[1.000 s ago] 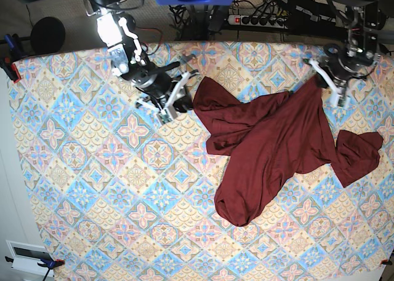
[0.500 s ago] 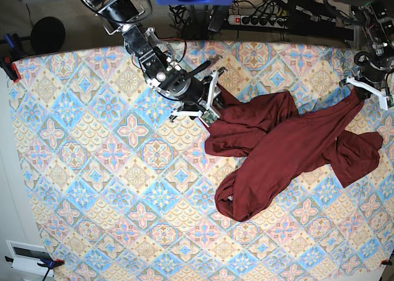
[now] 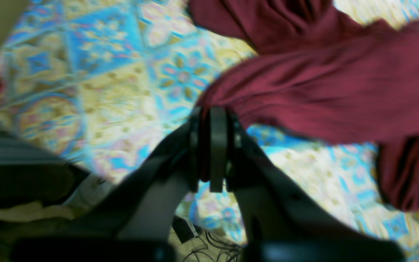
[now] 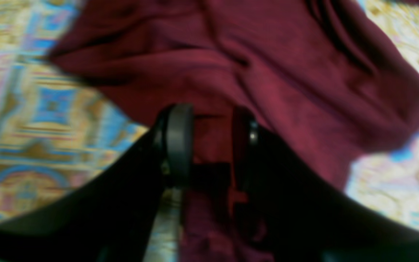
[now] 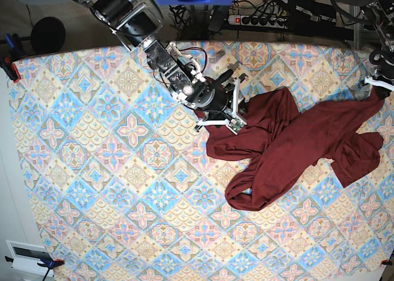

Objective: Layout the t-shirt on the table in an organized manner, then fold the t-shirt properly
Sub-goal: 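Grasp the shirt edge with the right gripper near the left gripper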

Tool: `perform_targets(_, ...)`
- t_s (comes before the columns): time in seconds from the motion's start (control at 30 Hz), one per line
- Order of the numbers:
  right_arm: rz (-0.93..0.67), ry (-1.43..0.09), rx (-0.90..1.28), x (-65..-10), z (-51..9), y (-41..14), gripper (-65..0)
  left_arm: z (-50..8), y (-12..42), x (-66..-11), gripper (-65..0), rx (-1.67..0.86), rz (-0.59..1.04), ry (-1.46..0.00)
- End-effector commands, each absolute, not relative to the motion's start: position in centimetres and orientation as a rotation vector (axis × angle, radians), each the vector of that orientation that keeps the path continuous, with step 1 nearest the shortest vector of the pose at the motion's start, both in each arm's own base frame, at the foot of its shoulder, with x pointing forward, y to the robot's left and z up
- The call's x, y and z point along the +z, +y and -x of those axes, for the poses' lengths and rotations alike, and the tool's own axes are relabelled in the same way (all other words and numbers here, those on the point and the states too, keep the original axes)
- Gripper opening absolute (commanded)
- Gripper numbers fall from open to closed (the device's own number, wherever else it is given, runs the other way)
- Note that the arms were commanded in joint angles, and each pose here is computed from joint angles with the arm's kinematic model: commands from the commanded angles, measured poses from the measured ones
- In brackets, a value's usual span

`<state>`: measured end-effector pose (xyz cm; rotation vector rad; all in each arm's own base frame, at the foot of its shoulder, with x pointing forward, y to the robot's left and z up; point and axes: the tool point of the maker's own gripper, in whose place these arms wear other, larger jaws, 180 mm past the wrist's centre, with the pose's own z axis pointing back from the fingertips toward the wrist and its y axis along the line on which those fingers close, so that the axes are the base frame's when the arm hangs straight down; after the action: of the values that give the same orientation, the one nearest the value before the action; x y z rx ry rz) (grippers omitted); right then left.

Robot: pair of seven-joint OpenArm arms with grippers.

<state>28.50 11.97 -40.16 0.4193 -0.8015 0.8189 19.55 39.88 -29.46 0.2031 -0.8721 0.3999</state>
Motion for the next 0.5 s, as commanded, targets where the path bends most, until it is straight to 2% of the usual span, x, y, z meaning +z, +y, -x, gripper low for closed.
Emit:
perform_targets(0.0, -0.426, -0.858, 0.8, -38.6, -29.9, 12.3, -47.2, -20.1, 40.3, -28.2, -64.8, 0.388, -0.222, -0.911)
perform_targets(0.17, -0.334, -0.836, 0.675, -40.3, -31.3, 10.1, -42.1, -19.4, 40.1, -28.8, -64.8, 0.383, -0.214, -0.887)
perform_targets(0.3, -0.31, -0.867, 0.656, -39.4, -32.7, 9.7, -40.7, -18.5, 39.7, -29.7, -64.8, 0.36, -0.214, -0.841)
perform_targets(0.47, -0.294, -0.902, 0.626, -38.2, -34.5, 8.9, -40.5, -17.6, 37.6, -31.4, -64.8, 0.153, -0.18, -0.732)
